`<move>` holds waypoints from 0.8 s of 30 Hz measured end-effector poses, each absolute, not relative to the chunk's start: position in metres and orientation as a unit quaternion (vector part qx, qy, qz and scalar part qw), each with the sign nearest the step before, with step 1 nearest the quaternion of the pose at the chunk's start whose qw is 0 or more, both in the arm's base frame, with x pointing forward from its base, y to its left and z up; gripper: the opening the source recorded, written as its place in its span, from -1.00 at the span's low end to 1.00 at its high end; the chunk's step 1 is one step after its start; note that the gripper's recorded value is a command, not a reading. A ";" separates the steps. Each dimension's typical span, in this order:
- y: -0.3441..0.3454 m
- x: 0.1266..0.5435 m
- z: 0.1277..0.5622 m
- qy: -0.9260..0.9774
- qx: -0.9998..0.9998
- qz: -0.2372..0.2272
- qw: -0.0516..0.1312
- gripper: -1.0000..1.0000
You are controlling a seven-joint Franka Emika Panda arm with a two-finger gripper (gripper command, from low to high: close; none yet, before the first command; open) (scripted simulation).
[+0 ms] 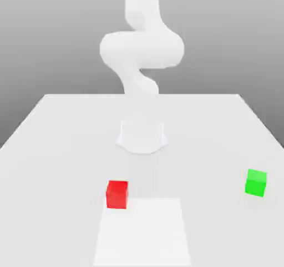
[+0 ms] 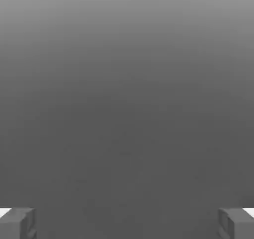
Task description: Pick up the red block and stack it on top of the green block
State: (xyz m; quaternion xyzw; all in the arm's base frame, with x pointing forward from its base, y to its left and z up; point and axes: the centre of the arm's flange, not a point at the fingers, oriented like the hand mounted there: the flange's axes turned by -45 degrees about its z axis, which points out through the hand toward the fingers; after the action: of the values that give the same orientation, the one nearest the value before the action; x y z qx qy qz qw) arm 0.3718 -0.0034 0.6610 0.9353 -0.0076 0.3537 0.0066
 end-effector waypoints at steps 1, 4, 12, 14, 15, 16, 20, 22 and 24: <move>-0.006 0.382 0.636 -0.008 0.942 0.336 0.011 0.00; -0.015 0.404 0.562 -0.011 0.959 0.284 0.019 0.00; -0.047 0.391 0.361 -0.026 0.991 0.133 0.020 0.00; -0.053 0.370 0.310 -0.031 0.995 0.091 0.015 0.00; -0.056 0.357 0.284 -0.034 0.997 0.068 0.012 0.00; -0.058 0.346 0.258 -0.036 0.998 0.047 0.008 0.00; -0.063 0.321 0.183 -0.041 0.999 0.004 0.001 0.00; -0.063 0.319 0.165 -0.042 0.999 0.002 0.001 0.00; -0.063 0.316 0.148 -0.042 0.999 0.000 0.001 0.00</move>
State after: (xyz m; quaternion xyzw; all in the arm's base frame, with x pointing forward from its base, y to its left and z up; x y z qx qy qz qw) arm 0.3161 -0.0631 0.1483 0.9991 -0.0418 0.0004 0.0007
